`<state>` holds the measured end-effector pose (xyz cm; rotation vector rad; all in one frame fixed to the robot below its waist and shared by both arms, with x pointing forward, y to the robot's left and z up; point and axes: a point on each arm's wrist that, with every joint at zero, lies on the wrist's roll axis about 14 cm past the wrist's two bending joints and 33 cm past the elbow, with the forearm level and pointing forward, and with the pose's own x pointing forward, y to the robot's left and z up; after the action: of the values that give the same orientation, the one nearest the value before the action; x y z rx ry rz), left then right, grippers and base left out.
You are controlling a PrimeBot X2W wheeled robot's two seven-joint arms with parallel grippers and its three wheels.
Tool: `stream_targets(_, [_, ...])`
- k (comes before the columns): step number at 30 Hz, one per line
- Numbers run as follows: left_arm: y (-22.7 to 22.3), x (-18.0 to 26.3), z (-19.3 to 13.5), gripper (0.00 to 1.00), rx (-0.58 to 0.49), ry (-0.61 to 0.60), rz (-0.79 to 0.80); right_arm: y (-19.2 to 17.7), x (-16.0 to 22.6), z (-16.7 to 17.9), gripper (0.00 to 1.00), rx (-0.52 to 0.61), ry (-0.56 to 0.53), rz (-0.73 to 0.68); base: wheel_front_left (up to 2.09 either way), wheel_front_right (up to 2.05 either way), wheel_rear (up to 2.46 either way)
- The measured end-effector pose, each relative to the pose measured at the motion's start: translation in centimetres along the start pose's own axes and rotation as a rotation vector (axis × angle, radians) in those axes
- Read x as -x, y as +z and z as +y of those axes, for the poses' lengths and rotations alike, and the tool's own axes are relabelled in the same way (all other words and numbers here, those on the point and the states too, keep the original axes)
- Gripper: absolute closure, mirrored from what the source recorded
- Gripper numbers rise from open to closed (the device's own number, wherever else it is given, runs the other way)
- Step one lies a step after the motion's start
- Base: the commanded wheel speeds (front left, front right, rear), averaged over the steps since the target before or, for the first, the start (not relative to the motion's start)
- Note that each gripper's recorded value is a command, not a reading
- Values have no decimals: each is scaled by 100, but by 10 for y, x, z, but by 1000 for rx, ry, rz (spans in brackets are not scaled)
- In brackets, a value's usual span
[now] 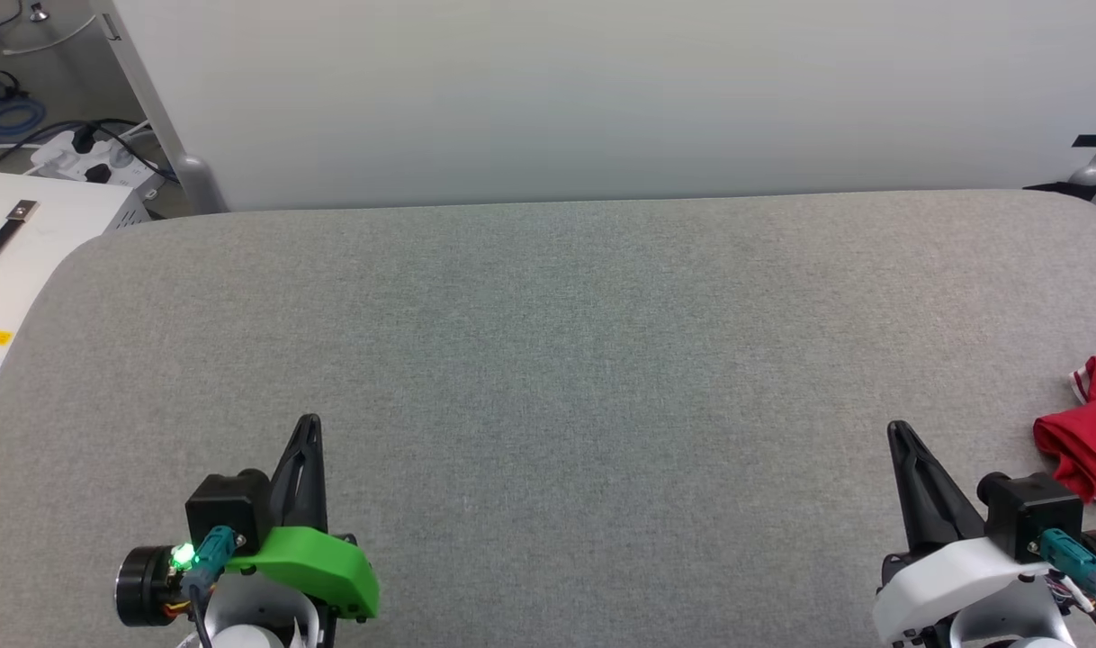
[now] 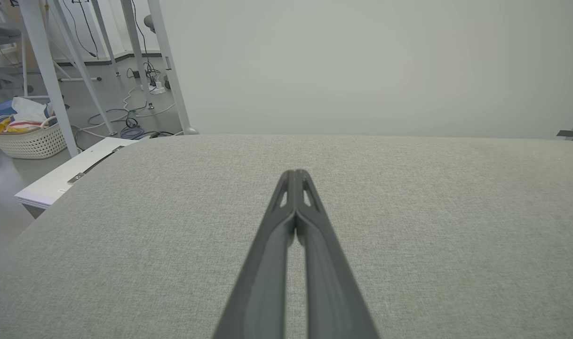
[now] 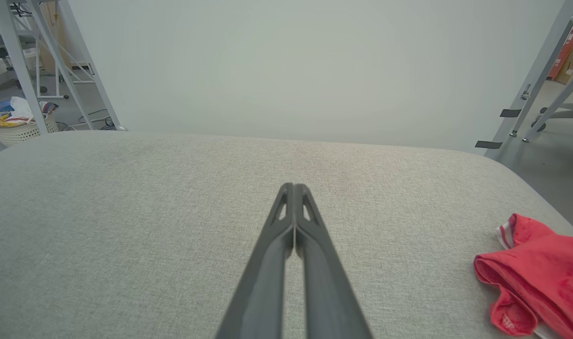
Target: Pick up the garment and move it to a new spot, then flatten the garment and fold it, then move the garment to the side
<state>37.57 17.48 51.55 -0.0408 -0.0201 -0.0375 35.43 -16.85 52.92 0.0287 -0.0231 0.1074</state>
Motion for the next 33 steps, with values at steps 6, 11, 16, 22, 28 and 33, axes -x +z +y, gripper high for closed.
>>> stream_targets(6, [1, 0, -1, 100, -9, 1, 4, -1, -1, 1, 100, 3, 2, 6, 0, 0, 0])
stream_targets(11, [2, 0, -1, 100, -15, 1, 4, -2, -2, 1, 100, 9, 4, 10, 0, 0, 0])
stream_targets(16, [4, 0, 0, 100, -23, 8, 2, -1, -5, 2, 100, 16, 6, 9, 0, 0, 0])
stream_targets(22, [6, 0, 0, 100, -33, 7, 2, -3, -5, 2, 100, 26, 8, 16, 0, 0, 0])
stream_targets(28, [7, 0, -1, 100, -42, 12, 5, -4, -6, 3, 100, 34, 11, 23, 0, 0, 0])
stream_targets(33, [8, 0, 0, 100, -48, 14, 7, -5, -8, 4, 100, 41, 13, 27, 0, 0, 0])
